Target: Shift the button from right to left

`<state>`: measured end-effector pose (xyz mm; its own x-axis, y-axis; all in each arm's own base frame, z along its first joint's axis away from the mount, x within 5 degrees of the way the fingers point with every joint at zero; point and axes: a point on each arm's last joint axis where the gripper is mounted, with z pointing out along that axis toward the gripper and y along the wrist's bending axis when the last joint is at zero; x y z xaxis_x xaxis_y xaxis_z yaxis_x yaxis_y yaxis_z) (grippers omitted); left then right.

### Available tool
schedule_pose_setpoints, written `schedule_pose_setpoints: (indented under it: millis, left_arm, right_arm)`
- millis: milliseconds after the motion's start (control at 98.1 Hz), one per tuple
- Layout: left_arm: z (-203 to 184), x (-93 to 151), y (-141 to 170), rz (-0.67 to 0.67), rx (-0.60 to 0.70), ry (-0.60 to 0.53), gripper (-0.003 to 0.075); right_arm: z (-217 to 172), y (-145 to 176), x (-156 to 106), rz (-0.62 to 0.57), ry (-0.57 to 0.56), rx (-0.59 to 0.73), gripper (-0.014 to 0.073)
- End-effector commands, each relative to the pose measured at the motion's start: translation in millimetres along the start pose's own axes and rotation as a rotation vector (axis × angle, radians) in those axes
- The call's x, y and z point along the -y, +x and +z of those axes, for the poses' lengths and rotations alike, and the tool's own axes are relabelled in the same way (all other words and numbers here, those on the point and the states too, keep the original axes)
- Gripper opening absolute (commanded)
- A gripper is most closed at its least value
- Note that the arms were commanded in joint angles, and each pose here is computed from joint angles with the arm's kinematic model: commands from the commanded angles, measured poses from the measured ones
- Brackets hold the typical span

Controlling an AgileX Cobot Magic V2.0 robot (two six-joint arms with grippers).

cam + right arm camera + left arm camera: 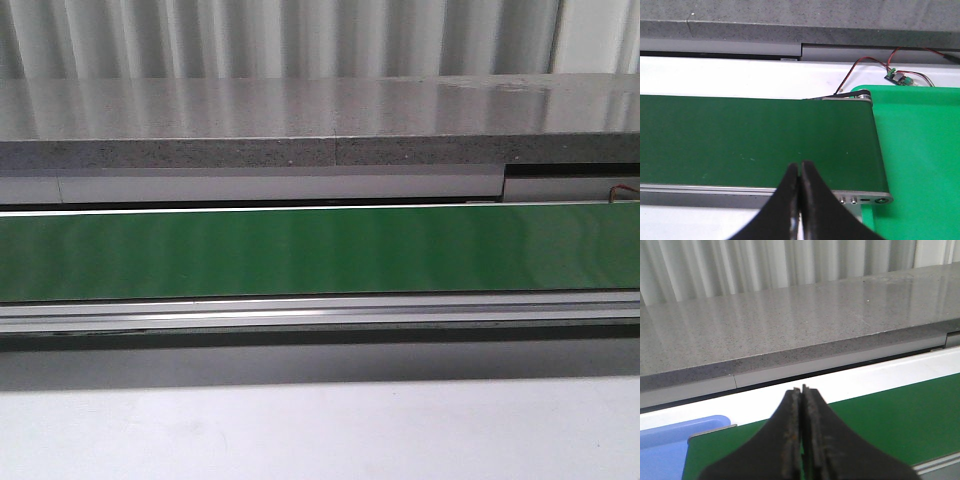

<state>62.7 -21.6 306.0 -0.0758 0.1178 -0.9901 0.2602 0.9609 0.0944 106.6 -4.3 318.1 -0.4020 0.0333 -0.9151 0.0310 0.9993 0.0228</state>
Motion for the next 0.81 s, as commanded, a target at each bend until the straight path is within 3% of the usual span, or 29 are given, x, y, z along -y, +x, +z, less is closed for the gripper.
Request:
schedule_pose_setpoints:
  millis: [0,408,795]
  left_arm:
    - [-1,-3,-13,-0.023,0.074,-0.031,-0.0020]
    - [1,-10,-11,-0.088,0.153,-0.103,-0.0020]
    - [-9,-16,18,-0.140,0.169,-0.224,-0.0020]
  right_arm:
    - [-4,-14,0,-0.009,0.009,0.093,-0.0067]
    - [-4,-14,0,-0.009,0.009,0.093,-0.0067]
    - [-4,-14,0,-0.009,0.009,0.093,-0.0067]
